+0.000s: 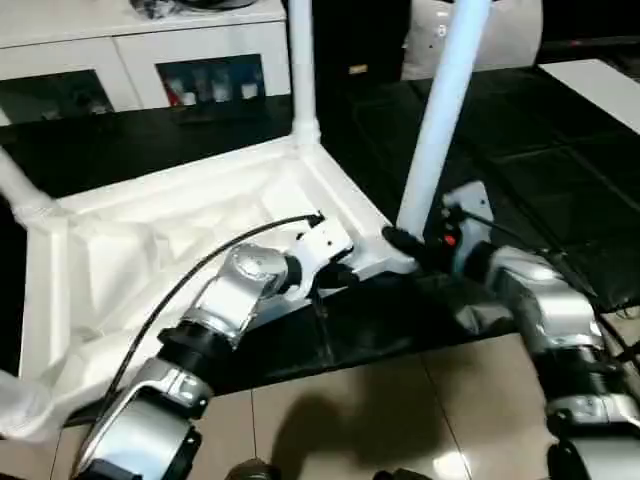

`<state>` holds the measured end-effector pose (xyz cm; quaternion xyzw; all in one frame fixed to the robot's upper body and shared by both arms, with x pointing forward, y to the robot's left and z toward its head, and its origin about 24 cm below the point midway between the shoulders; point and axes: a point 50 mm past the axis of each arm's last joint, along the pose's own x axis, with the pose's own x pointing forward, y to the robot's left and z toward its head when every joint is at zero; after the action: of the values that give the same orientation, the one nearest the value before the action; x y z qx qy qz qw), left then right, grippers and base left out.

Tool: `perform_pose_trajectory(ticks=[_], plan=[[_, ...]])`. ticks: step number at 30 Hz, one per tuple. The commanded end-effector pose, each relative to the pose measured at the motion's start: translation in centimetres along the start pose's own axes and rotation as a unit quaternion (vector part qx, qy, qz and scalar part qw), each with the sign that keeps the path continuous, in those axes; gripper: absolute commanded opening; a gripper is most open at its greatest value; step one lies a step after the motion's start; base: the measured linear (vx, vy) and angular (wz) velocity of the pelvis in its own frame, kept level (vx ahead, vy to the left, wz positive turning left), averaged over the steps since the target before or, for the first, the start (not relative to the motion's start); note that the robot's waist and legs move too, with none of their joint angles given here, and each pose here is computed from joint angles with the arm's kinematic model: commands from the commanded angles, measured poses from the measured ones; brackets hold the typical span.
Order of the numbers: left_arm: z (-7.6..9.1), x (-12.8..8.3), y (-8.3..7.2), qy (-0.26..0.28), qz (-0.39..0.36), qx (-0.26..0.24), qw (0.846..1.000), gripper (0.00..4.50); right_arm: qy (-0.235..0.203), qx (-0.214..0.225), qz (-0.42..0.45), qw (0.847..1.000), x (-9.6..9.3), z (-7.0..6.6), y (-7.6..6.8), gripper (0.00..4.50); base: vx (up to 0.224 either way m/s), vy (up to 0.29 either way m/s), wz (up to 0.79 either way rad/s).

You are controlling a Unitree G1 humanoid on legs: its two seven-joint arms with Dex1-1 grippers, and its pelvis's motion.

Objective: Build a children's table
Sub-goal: Rotate leg to tighten

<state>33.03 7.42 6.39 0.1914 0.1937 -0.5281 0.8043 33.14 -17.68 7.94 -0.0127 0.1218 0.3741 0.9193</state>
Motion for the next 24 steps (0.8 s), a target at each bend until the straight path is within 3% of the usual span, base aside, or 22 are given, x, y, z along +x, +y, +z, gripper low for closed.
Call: perform_pose_trajectory(ticks=[1,4,5,11,15,24], plan=[[1.0,-0.7,0.0,-0.017,-0.029,0.049,0.998,0.00,0.015,-0.019,0.052,0.998,-0.7,-0.2,0.3,3.95,0.000,0.000,0.00],[0.5,-1.2,0.1,-0.008,-0.051,0.064,0.997,0.00,0.033,-0.036,0.074,0.996,-1.7,-0.3,-0.1,4.20,0.000,0.000,0.00],[0.1,-1.7,0.1,0.000,-0.073,0.078,0.994,0.00,0.057,-0.047,0.097,0.993,-2.4,-0.4,-0.3,4.20,0.000,0.000,0.00],[-0.2,-2.5,0.0,-0.005,-0.124,0.103,0.987,0.00,0.079,-0.054,0.171,0.981,-3.5,-0.3,0.1,4.20,0.000,0.000,0.00],[-0.5,-3.3,-0.7,0.001,-0.182,0.122,0.976,0.00,0.091,-0.052,0.224,0.969,-3.8,-0.3,0.5,3.83,0.000,0.000,0.00],[-0.9,-3.9,-0.7,0.014,-0.214,0.140,0.967,0.00,0.102,-0.032,0.287,0.952,-4.0,-0.8,1.7,3.03,0.000,0.000,0.00]])
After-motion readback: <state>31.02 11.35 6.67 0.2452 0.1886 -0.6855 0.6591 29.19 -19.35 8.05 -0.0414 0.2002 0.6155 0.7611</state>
